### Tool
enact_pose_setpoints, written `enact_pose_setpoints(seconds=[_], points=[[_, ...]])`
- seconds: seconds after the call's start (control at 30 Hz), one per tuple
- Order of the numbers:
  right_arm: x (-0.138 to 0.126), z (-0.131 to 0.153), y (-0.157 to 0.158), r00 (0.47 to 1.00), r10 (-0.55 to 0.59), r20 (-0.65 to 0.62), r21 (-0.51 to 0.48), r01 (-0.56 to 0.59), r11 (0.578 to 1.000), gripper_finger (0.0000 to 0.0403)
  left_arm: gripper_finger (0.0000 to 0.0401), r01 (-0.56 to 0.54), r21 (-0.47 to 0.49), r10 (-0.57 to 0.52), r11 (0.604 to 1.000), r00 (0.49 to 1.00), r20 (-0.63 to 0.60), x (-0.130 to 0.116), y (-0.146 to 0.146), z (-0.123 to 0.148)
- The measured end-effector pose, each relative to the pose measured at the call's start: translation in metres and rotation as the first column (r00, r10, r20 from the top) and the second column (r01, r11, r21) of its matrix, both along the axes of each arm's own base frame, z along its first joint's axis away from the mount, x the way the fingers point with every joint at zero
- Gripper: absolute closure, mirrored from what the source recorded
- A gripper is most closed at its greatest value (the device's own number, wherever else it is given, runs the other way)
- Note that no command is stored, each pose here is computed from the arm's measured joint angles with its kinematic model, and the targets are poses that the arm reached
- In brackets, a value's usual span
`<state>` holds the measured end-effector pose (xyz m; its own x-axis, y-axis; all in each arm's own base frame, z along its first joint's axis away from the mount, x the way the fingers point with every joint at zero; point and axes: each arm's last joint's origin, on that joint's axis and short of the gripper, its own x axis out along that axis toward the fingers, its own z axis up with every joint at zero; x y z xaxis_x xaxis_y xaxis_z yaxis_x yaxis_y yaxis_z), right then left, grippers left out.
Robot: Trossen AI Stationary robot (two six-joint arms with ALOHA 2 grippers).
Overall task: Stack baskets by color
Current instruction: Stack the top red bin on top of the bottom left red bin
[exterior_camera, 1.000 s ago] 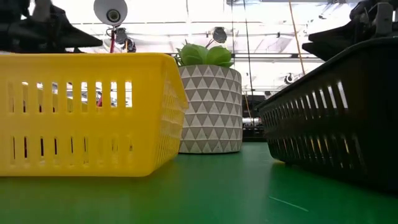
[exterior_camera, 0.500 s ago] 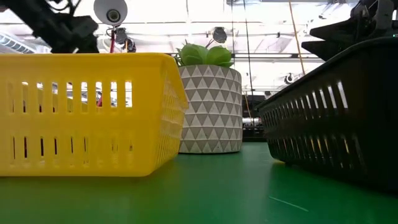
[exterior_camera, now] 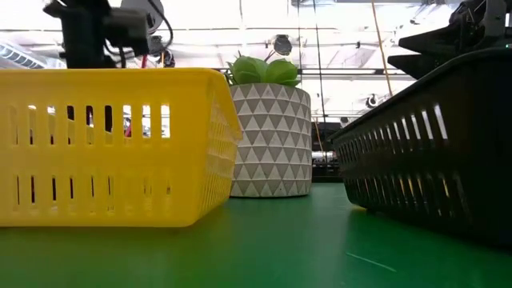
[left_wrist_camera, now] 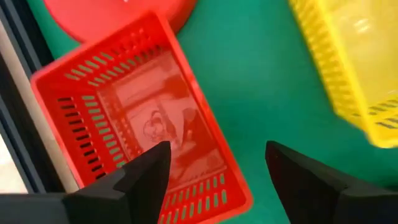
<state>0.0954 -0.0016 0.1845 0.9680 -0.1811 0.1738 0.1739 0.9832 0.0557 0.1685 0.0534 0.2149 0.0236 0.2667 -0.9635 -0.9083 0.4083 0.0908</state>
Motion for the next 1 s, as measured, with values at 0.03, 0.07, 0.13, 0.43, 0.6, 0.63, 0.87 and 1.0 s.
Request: enact_pose_setpoints(seconds=[0.03,0.07,0.13,0.43,0.6,0.63,0.87,1.0], points=[[0.000,0.000,0.000,1.000,0.000,0.000,0.000,0.000,1.000,0.0140,0.0135,-0.008,-0.009,0.008,1.000,1.000,-0.014,0.001,0.003,-0.002],[0.000,0.000,0.000,1.000,0.000,0.000,0.000,0.000,1.000,0.0140,0.0135,-0.012,-0.019,0.012,1.000,1.000,-0.027,0.002,0.005,-0.005],[0.000,0.000,0.000,1.000,0.000,-0.002,0.000,0.000,1.000,0.0140,0.0135,-0.022,-0.031,0.021,0.999,0.999,-0.049,0.005,0.011,-0.010],[0.000,-0.001,0.000,1.000,0.000,-0.007,0.000,0.000,1.000,0.0140,0.0146,-0.044,-0.113,0.032,0.993,0.994,-0.109,0.013,0.035,-0.032],[0.000,-0.001,0.000,1.000,0.000,-0.010,-0.001,0.000,1.000,0.0140,0.0182,-0.052,-0.125,0.034,0.991,0.989,-0.143,0.010,0.045,-0.038],[0.000,-0.001,0.000,1.000,0.000,-0.011,-0.001,0.000,1.000,0.0140,0.0190,-0.049,-0.123,0.032,0.991,0.990,-0.138,0.010,0.046,-0.037],[0.000,-0.002,0.000,1.000,0.000,-0.024,-0.001,0.000,1.000,0.0140,0.0226,0.007,-0.140,-0.020,0.990,0.995,-0.096,0.013,0.048,-0.038],[0.000,-0.002,0.000,1.000,0.002,-0.023,0.006,-0.002,1.000,0.0140,0.0230,0.016,-0.141,-0.030,0.990,0.995,-0.096,0.013,0.048,-0.038]])
